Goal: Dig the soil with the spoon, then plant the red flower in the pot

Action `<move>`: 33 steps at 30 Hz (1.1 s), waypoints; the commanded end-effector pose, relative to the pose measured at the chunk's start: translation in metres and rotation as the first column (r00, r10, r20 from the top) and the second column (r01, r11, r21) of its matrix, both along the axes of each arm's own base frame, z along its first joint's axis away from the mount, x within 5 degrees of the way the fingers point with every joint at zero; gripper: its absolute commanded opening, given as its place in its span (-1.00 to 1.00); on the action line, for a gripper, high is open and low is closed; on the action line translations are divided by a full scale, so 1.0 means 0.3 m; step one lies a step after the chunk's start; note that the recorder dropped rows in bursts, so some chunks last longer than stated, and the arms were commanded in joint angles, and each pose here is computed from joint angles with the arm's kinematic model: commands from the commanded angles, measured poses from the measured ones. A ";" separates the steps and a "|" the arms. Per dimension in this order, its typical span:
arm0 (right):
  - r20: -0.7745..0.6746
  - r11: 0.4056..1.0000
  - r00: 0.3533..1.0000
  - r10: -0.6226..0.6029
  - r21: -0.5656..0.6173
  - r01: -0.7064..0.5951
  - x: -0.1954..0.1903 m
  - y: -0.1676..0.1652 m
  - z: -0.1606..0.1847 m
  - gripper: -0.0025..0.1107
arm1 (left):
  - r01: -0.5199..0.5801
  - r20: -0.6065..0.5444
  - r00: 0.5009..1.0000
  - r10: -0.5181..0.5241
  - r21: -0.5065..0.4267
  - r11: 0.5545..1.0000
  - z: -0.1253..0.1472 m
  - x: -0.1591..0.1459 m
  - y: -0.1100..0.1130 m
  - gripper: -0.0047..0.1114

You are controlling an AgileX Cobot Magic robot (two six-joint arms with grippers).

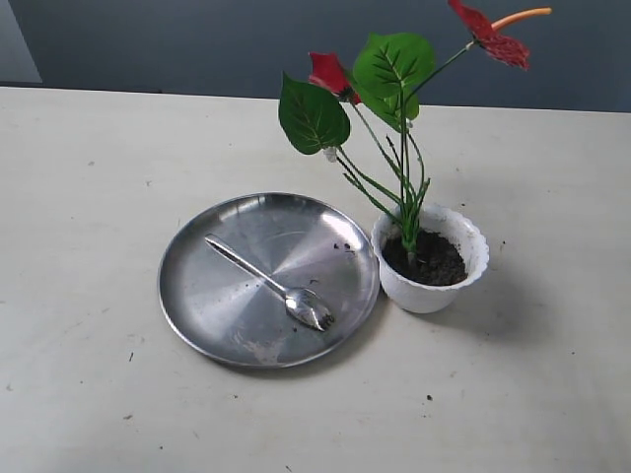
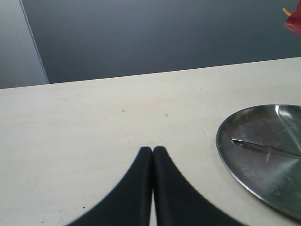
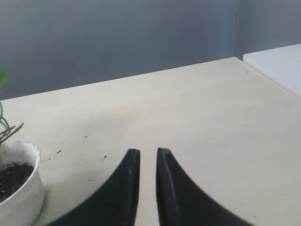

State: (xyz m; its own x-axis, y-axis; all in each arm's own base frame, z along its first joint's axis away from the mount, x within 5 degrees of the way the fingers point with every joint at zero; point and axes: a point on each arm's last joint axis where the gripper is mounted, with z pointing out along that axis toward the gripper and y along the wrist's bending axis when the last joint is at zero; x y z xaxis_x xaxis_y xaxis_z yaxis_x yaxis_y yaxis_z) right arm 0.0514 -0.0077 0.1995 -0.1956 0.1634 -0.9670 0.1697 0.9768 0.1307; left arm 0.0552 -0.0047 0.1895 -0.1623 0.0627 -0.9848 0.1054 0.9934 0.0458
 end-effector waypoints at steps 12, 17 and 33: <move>0.003 1.000 1.000 -0.005 0.004 0.004 -0.001 0.000 -0.004 -0.70 | 0.006 0.016 1.000 -0.006 -0.008 1.000 0.007 0.000 -0.001 -0.91; 0.003 1.000 1.000 -0.005 0.004 0.004 -0.001 0.000 -0.004 -0.70 | 0.006 0.016 1.000 -0.006 -0.008 1.000 0.007 0.000 -0.001 -0.91; 0.004 1.000 1.000 -0.005 0.006 0.005 -0.001 0.000 -0.004 -0.70 | 0.006 0.016 1.000 -0.006 -0.008 1.000 0.007 0.000 -0.001 -0.91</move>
